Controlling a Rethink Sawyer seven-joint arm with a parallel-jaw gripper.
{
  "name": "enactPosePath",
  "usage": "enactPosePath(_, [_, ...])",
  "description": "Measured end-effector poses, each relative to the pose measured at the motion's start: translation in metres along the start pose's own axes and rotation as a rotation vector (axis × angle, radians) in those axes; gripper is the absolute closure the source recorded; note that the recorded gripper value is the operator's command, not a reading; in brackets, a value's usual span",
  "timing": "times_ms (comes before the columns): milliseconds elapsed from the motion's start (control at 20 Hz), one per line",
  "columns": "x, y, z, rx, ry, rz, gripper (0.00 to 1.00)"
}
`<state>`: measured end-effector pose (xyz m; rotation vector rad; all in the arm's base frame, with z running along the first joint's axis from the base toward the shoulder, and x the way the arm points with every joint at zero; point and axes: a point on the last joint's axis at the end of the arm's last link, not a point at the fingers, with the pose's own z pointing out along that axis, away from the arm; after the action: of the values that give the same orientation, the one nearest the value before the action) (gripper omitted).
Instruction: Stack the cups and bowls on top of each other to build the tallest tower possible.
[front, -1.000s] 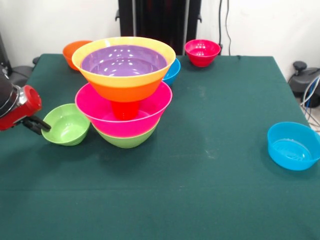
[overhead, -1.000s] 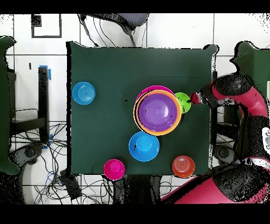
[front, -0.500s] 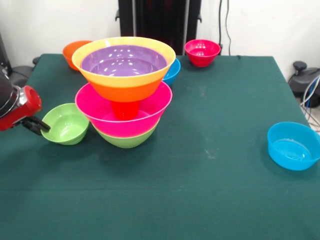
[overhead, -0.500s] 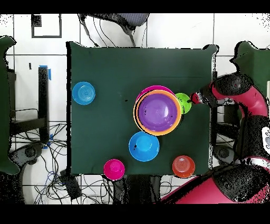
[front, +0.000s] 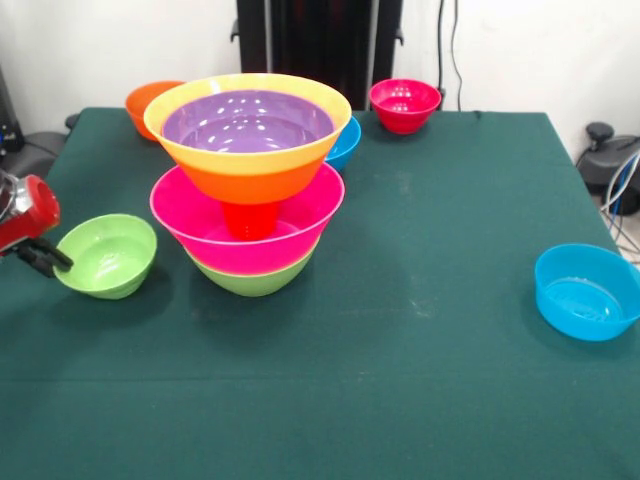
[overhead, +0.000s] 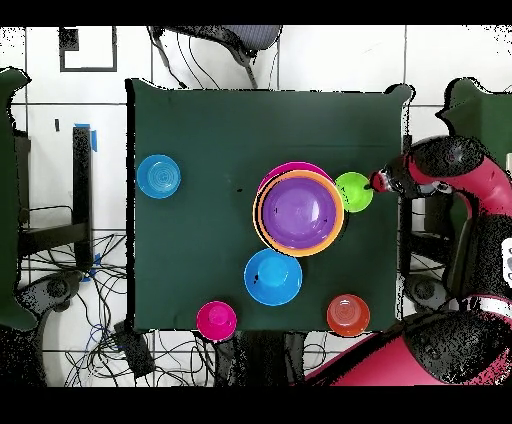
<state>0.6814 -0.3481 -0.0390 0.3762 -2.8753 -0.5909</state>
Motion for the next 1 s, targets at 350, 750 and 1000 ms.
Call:
enactPosePath(350, [-0.002,-0.018,-0.027,0.071,-0.021,-0.055,1.0])
enactPosePath(750, [-0.004,-0.03,-0.07,0.13,-0.043,-0.101,1.0])
enactPosePath(1000, [-0.002,-0.027,-0.098,0.148,-0.041,-0.104,1.0])
